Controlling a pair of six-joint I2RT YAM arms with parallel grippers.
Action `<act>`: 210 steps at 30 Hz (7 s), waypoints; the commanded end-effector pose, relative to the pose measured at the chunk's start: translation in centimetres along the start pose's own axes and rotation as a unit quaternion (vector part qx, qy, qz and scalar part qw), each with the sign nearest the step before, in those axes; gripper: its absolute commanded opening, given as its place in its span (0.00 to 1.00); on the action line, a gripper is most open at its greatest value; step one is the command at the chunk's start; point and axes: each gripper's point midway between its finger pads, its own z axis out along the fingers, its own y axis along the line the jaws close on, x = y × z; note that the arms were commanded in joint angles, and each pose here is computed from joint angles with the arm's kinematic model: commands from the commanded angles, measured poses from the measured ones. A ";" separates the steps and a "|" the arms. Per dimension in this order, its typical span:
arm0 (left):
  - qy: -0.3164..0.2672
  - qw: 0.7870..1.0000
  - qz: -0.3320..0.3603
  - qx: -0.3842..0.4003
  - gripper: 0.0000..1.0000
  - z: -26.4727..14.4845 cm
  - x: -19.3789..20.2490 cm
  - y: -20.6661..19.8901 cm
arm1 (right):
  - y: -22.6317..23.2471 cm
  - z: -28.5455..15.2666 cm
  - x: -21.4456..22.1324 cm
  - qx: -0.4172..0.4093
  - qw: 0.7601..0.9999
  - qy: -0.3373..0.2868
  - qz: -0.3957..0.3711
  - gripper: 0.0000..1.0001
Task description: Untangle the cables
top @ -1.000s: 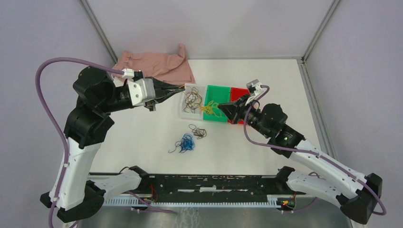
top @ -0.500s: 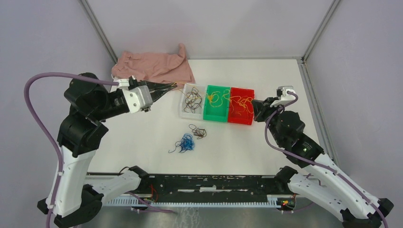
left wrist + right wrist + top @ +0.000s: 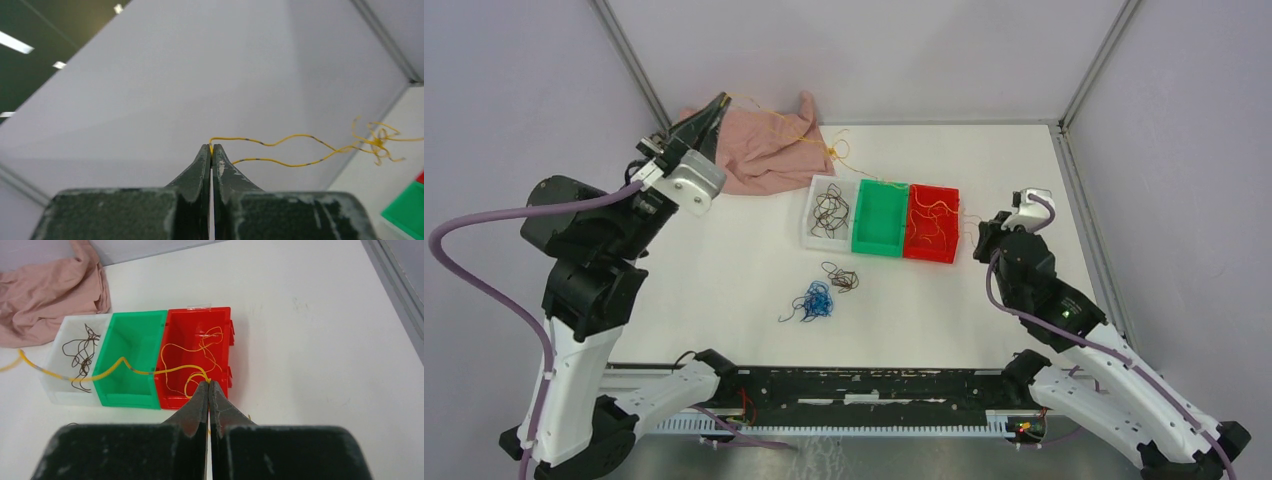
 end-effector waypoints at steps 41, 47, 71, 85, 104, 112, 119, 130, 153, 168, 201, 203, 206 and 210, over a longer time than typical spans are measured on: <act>-0.085 0.991 -0.050 0.087 0.03 -3.0 -3.1 -4.4 | 3.5 6.6 -7.7 0.003 0.999 -0.027 -0.018 0.00; -0.094 0.987 -0.072 0.111 0.03 -3.1 -3.5 -5.5 | 3.1 10.3 -6.5 0.023 0.999 -0.005 -0.030 0.00; -0.121 0.966 -0.145 0.177 0.03 -3.2 -5.0 -7.8 | 6.0 16.6 4.3 -0.032 0.987 0.155 -0.029 0.61; -0.092 0.940 -0.221 0.242 0.03 -2.8 -3.0 -11.8 | 20.7 -6.3 -14.2 -0.601 0.794 -0.055 0.072 0.80; -0.088 0.929 -0.242 0.264 0.03 -2.5 -2.9 -12.7 | 30.3 -16.5 -11.0 -0.754 0.656 0.018 0.036 0.73; -0.091 0.928 -0.247 0.264 0.03 -2.6 -3.3 -12.5 | 32.5 -15.0 -9.7 -0.734 0.678 0.034 0.020 0.54; -0.086 0.932 -0.233 0.262 0.03 -3.0 -3.2 -12.3 | 31.2 -13.7 -10.0 -0.687 0.727 0.013 0.009 0.01; -0.049 0.918 -0.286 0.271 0.99 -2.9 -1.9 -13.6 | 30.4 -14.2 -12.4 -0.674 0.738 -0.018 0.029 0.01; 0.005 0.871 -0.436 0.228 0.77 -2.0 2.8 -17.8 | 30.6 -10.2 -13.5 -0.548 0.832 -0.085 -0.003 0.01; 0.023 0.911 -0.369 0.181 0.11 -2.2 4.6 -16.3 | 28.5 -9.8 -12.9 -0.515 0.854 -0.078 -0.017 0.00; 0.211 0.875 -0.353 0.255 1.00 -3.6 10.5 -20.3 | 7.4 9.0 -7.5 -0.083 0.990 0.052 -0.106 0.00; 0.225 0.869 -0.363 0.249 0.99 -3.4 11.1 -20.4 | 6.4 10.3 -6.8 -0.062 0.990 0.064 -0.111 0.00; 0.236 0.866 -0.368 0.242 0.99 -3.0 11.6 -20.2 | 5.1 11.8 -5.4 -0.038 0.989 0.082 -0.114 0.00; 0.250 0.868 -0.363 0.228 0.99 -2.7 12.5 -19.7 | 4.4 12.7 -3.9 -0.030 0.990 0.097 -0.100 0.00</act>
